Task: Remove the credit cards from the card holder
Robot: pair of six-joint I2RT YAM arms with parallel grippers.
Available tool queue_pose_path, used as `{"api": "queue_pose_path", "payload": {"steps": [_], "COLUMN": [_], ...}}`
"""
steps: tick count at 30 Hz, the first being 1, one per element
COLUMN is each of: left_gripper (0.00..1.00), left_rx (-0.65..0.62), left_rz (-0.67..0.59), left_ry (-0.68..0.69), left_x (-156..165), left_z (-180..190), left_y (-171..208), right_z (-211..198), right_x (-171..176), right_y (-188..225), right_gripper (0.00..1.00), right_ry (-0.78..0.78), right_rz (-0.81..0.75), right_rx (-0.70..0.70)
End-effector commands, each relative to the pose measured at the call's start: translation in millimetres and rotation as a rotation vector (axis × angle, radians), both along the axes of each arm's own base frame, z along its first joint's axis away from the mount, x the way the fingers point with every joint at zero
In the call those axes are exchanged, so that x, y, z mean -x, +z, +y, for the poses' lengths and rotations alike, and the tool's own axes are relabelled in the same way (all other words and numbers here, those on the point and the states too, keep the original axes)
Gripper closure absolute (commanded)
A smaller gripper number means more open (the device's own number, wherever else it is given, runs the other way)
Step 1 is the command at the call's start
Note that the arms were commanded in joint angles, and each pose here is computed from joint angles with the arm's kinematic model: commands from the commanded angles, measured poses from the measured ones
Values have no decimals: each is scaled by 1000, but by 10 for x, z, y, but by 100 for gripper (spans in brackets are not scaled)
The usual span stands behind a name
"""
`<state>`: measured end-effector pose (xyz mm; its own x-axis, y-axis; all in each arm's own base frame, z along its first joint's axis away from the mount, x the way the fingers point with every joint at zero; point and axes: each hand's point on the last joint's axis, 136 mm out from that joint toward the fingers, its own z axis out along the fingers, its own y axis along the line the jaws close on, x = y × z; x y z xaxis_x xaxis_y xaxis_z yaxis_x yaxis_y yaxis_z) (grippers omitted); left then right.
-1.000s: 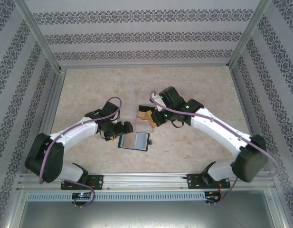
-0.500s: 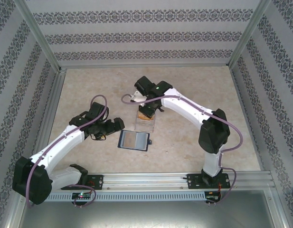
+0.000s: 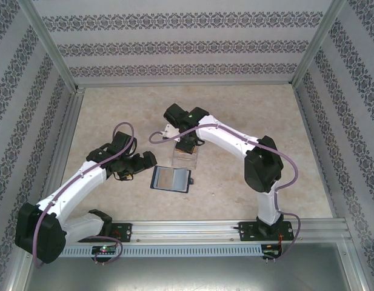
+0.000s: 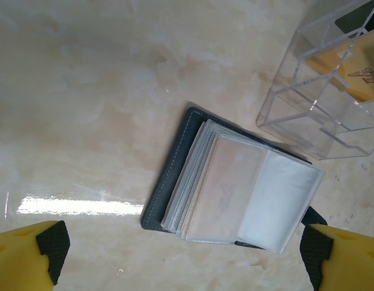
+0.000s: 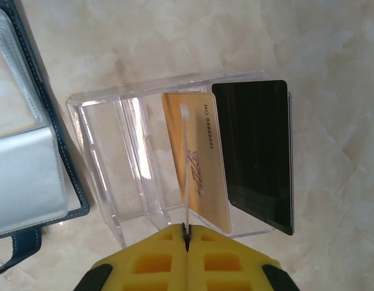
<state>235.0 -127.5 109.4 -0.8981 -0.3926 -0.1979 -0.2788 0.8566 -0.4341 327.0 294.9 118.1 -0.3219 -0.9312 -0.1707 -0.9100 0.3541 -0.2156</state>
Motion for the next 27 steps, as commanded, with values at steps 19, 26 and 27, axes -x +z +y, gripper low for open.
{"api": "queue_pose_path", "payload": {"steps": [19, 26, 27], "left_gripper": [0, 0, 0], "left_rx": [-2, 4, 4], "left_rz": [37, 34, 34], "left_ry": [26, 26, 27], "left_x": [127, 124, 124], "left_z": [93, 88, 91], "left_y": [-75, -74, -75], "right_z": [134, 111, 107], "right_x": [-117, -153, -154], "right_y": [-290, -320, -324], "right_gripper": [100, 93, 92], "right_ry": [70, 58, 58], "right_rz": [-46, -63, -64], "right_rx": [77, 92, 96]}}
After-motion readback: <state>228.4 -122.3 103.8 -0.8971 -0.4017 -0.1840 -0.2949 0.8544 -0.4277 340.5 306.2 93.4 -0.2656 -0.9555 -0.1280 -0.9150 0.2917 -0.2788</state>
